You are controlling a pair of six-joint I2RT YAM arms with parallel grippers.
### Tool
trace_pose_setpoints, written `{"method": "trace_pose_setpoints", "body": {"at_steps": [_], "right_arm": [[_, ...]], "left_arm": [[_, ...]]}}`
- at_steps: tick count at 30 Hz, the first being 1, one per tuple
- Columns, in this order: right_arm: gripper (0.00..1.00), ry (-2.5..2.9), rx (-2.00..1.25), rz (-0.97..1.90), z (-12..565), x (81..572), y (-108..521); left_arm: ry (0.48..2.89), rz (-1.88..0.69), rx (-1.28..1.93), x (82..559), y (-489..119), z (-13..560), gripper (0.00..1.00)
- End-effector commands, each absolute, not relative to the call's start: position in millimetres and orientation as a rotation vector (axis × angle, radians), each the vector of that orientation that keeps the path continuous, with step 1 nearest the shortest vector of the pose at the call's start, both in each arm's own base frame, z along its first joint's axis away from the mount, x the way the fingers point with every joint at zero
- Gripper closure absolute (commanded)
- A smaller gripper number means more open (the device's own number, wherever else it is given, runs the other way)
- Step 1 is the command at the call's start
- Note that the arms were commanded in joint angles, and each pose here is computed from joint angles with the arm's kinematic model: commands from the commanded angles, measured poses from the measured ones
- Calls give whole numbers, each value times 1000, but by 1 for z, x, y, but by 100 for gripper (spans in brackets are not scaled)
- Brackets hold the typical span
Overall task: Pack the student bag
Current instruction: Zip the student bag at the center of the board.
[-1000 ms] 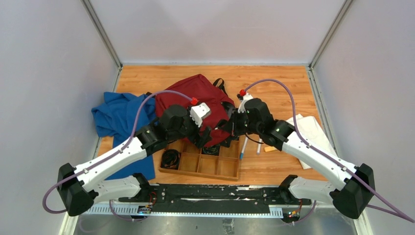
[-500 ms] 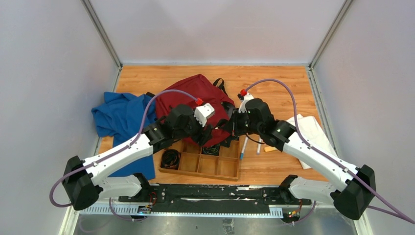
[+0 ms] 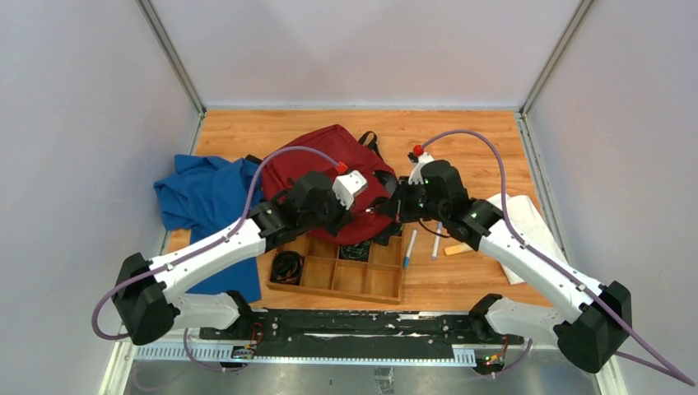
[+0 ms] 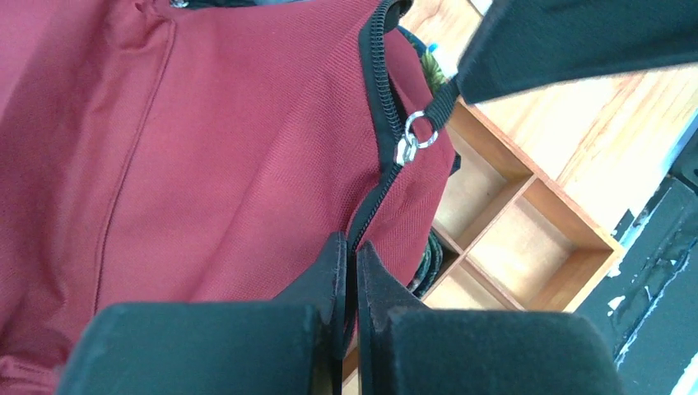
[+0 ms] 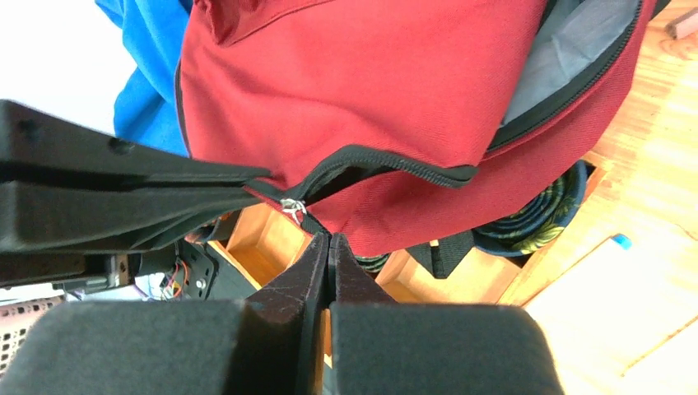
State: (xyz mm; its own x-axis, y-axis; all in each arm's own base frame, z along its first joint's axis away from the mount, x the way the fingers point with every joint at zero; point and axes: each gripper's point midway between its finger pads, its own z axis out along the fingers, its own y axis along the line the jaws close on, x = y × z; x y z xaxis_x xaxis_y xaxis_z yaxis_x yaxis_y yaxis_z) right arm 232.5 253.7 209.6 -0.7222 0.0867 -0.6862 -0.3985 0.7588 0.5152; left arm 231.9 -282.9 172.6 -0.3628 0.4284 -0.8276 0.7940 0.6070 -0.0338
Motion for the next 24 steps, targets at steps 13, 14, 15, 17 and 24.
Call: {"method": "trace_pose_setpoints", "body": {"at_steps": [13,14,15,17,24], "right_arm": [[100,2217,10,750,201,300,185],[100,2211,22,740,201,306,182],[100,2209,35,731,201,311,179],[100,2201,60,725,198,326,174],[100,2250,-111,820,197,344,194]], "left_arm": [[1992,-417,920,193,-207,191,100],[1992,-421,917,192,-206,190,100],[1988,-428,917,191,-206,191,100],[1993,-457,892,187,-206,192,100],[1983,-511,864,185,-211,203,88]]}}
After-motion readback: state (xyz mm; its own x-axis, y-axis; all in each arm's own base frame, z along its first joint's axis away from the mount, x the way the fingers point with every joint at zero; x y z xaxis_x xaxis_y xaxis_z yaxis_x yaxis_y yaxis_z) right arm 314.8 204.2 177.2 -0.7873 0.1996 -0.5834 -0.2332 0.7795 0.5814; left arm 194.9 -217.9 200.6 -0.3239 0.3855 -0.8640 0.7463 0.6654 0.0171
